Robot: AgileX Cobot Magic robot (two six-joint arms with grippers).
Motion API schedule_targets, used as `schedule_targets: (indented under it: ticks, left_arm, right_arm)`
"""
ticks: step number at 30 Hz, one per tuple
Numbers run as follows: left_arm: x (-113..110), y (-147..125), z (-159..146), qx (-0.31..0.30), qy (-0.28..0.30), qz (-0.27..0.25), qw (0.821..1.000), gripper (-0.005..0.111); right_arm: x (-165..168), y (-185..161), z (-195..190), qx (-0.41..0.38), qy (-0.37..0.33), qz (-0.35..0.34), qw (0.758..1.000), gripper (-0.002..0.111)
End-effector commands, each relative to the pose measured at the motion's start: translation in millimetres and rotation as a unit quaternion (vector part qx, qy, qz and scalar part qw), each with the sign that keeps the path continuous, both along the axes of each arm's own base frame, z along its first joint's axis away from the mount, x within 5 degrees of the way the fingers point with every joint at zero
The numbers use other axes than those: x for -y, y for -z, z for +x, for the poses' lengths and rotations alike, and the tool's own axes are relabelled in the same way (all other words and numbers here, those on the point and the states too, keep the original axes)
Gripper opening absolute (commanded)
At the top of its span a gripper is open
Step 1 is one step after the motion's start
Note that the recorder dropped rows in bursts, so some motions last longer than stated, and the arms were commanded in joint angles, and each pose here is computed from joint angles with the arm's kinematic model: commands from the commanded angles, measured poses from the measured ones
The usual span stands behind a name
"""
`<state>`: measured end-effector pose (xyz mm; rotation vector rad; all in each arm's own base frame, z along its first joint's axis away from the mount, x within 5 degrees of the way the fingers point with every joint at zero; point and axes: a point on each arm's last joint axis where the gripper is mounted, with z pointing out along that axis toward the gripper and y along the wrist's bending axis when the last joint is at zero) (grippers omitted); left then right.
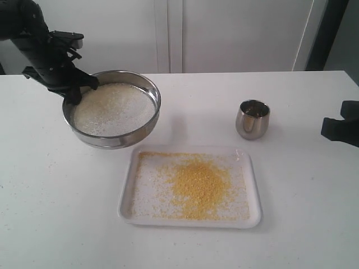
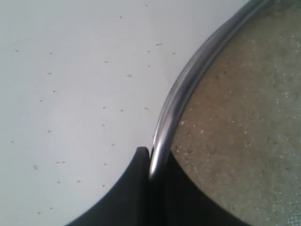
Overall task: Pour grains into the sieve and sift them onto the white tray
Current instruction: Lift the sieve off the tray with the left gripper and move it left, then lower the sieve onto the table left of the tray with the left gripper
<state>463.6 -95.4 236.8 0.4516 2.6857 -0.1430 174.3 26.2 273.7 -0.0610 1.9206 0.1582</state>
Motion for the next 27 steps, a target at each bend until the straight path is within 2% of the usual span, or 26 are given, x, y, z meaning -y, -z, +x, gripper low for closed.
schedule_targets:
  ticks: [1, 18, 23, 27]
  left_arm:
    - [-13, -3, 4, -0.008, -0.020, -0.015, 1.000, 0.000]
    - [-23, 1, 7, -0.002, -0.023, 0.011, 1.000, 0.000]
    - [-23, 21, 10, -0.029, -0.033, 0.011, 0.999, 0.000]
    - [-34, 38, 15, -0.050, -0.064, 0.005, 0.997, 0.000]
  right_arm:
    - [0, 0, -1, 0.004, -0.001, -0.001, 1.000, 0.000]
    - [0, 0, -1, 0.004, -0.001, -0.001, 1.000, 0.000]
    - [0, 0, -1, 0.004, -0.001, -0.001, 1.000, 0.000]
    - [0, 0, -1, 0.004, -0.001, -0.001, 1.000, 0.000]
